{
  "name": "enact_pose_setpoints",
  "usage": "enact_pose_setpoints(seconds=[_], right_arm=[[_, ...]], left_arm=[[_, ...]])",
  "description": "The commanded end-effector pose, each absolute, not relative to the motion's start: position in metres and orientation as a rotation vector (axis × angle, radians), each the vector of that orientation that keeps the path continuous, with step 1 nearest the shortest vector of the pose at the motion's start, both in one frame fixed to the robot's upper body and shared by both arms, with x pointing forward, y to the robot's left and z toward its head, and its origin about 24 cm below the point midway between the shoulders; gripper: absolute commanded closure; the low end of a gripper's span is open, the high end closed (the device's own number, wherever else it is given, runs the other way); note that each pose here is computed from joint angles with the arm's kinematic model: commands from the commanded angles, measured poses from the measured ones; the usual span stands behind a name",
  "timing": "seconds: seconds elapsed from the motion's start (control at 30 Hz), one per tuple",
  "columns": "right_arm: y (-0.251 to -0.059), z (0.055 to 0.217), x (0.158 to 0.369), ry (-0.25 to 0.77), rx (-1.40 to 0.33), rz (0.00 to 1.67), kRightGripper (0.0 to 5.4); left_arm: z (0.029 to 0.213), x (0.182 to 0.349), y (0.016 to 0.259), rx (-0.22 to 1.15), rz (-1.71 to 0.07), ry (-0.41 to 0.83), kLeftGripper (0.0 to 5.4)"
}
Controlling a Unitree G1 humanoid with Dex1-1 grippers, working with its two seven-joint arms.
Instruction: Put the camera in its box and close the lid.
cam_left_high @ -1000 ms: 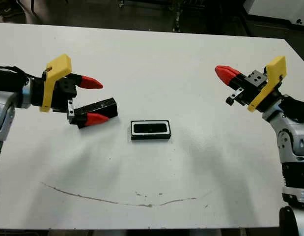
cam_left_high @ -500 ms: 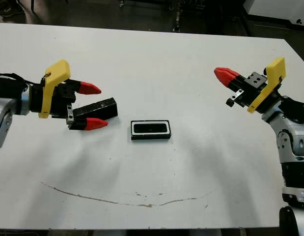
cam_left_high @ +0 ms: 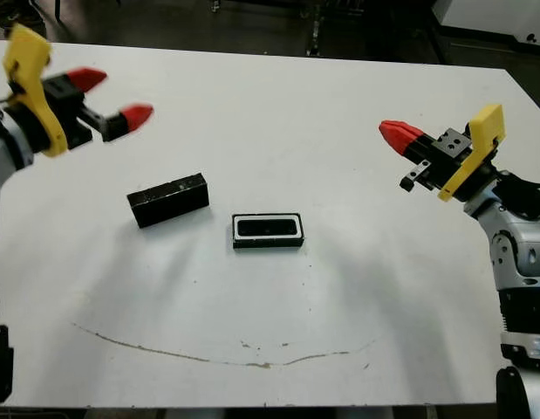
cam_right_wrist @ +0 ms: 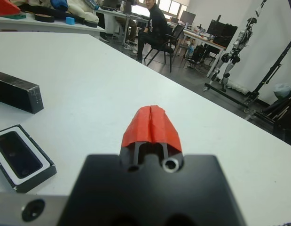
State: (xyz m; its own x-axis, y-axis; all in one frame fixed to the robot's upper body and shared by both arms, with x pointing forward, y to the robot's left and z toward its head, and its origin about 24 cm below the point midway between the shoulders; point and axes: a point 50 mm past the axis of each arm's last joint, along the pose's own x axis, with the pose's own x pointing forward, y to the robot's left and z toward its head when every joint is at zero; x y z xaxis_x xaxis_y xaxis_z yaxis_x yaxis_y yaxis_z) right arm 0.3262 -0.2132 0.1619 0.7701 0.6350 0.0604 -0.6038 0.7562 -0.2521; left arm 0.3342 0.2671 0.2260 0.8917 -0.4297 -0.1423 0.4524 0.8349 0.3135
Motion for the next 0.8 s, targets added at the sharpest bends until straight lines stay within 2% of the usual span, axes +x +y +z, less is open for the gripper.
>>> enact_pose_setpoints(seconds=[0.03,0.13,0.23,0.4,0.43,0.47,0.53,0.67,0.8], right_arm=[[-0.217,0.157,0.324,-0.121,-0.216,0.669,5.4],[-0.217,0.157,0.323,-0.136,-0.236,0.67,5.4],[-0.218,0.156,0.323,-0.128,-0.235,0.663,5.4],[-0.218,0.155,0.322,-0.128,-0.215,0.666,5.4],[-0.218,0.155,0.322,-0.126,-0.215,0.666,5.4],[-0.218,0.155,0.322,-0.126,-0.214,0.668,5.4],[-0.218,0.155,0.322,-0.124,-0.219,0.668,5.4],[-0.218,0.156,0.322,-0.123,-0.231,0.664,5.4],[-0.219,0.156,0.322,-0.114,-0.223,0.663,5.4]], left_arm=[[0.217,0.34,0.271,0.43,-0.398,0.115,0.78],[0.205,0.346,0.27,0.44,-0.384,0.177,1.22],[0.193,0.35,0.27,0.482,-0.472,0.305,1.68],[0.173,0.357,0.268,0.615,-0.541,0.441,1.24],[0.169,0.359,0.267,0.631,-0.546,0.456,1.28],[0.166,0.36,0.267,0.64,-0.55,0.467,1.37],[0.158,0.362,0.265,0.661,-0.556,0.488,1.13],[0.147,0.363,0.262,0.699,-0.574,0.516,1.39],[0.138,0.363,0.259,0.711,-0.607,0.539,1.07]])
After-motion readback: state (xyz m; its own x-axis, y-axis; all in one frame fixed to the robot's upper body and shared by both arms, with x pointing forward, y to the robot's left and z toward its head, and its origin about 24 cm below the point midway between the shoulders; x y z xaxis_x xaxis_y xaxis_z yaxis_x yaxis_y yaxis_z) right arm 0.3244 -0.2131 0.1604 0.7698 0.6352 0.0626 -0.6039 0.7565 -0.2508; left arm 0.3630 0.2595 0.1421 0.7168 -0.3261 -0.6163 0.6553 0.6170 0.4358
